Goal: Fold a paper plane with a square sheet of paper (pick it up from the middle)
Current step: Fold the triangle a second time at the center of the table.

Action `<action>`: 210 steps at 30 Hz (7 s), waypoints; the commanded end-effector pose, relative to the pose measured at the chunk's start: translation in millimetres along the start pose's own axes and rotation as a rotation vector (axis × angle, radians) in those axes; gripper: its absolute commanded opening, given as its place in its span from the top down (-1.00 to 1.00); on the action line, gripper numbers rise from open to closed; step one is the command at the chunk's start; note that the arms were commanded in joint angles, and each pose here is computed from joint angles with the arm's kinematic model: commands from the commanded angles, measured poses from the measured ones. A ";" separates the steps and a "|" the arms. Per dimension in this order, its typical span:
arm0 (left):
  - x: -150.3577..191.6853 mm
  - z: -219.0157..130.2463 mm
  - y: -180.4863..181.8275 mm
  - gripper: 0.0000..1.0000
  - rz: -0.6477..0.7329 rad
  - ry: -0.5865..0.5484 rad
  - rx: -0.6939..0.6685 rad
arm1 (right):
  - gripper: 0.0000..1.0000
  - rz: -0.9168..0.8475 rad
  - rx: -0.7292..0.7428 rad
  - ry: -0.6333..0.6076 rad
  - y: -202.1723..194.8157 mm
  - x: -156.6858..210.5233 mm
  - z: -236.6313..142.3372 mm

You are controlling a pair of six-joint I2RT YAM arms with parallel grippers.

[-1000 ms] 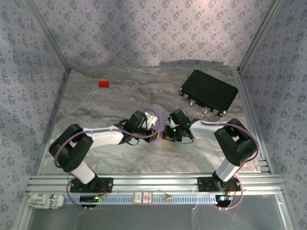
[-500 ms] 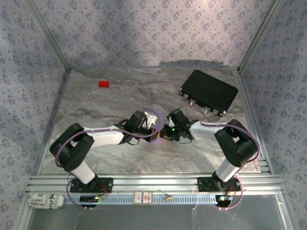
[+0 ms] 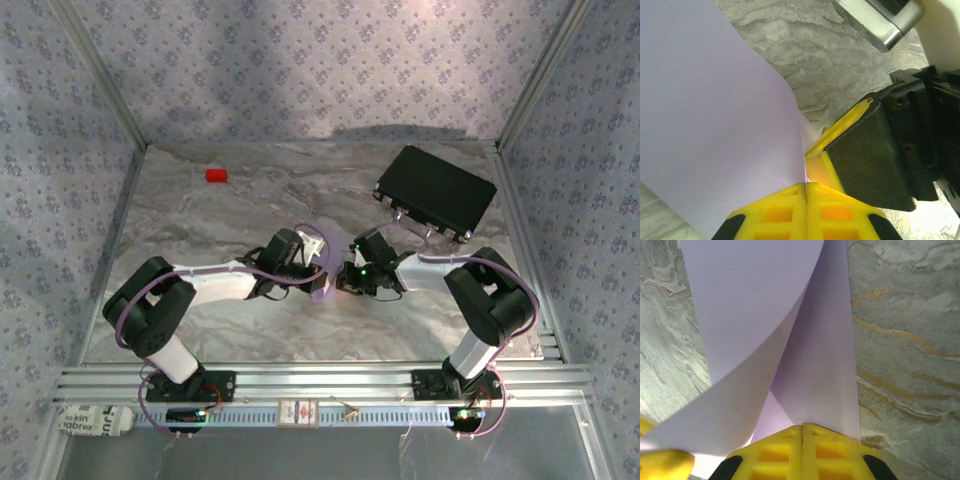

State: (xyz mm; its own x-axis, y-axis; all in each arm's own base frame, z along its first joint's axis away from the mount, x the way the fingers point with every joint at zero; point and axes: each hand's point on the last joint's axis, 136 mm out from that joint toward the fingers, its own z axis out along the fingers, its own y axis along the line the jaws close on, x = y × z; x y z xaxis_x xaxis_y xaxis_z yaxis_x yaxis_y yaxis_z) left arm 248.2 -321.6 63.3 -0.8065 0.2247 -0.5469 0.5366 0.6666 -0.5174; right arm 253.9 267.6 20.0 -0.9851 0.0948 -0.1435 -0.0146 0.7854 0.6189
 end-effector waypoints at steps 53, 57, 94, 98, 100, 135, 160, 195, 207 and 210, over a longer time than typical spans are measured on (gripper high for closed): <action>15.0 24.2 34.0 0.94 0.048 0.136 -0.093 | 0.85 0.018 0.004 0.001 5.9 6.3 -0.6; 12.3 22.5 31.6 0.94 0.047 0.131 -0.089 | 0.90 0.047 0.080 0.018 -14.7 13.5 5.9; -14.6 1.2 34.2 0.92 0.117 0.029 -0.170 | 0.92 0.037 0.143 0.028 -33.6 17.3 -2.1; -10.9 2.8 35.2 0.91 0.111 0.039 -0.167 | 0.92 0.037 0.140 0.026 -33.4 16.7 -2.1; -9.8 3.9 36.9 0.91 0.109 0.044 -0.174 | 0.92 0.037 0.138 0.027 -32.7 16.3 -1.9; 3.8 18.6 51.7 0.90 0.083 0.082 -0.201 | 0.91 0.033 0.130 0.022 -29.8 15.6 -3.4; 11.5 23.4 52.9 0.91 0.084 0.114 -0.187 | 0.89 0.027 0.109 0.016 -24.6 13.1 -3.3; 17.6 25.6 53.8 0.92 0.080 0.137 -0.183 | 1.00 0.141 -0.121 -0.072 13.8 -33.1 16.9; 22.8 27.7 55.6 0.92 0.077 0.159 -0.180 | 1.00 0.141 -0.149 -0.103 14.1 -38.4 5.8; 22.7 27.7 55.8 0.92 0.076 0.161 -0.181 | 1.00 0.114 -0.167 -0.122 24.9 -50.3 -3.3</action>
State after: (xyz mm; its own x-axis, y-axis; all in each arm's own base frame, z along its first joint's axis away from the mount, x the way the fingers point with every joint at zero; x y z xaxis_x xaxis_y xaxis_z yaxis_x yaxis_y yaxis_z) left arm 275.5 -306.7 22.4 -0.7819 0.3389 -0.5233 0.5615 0.7475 -0.3550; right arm 291.4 280.3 25.7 -0.9594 0.2569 -0.1166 0.0867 0.6618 0.7446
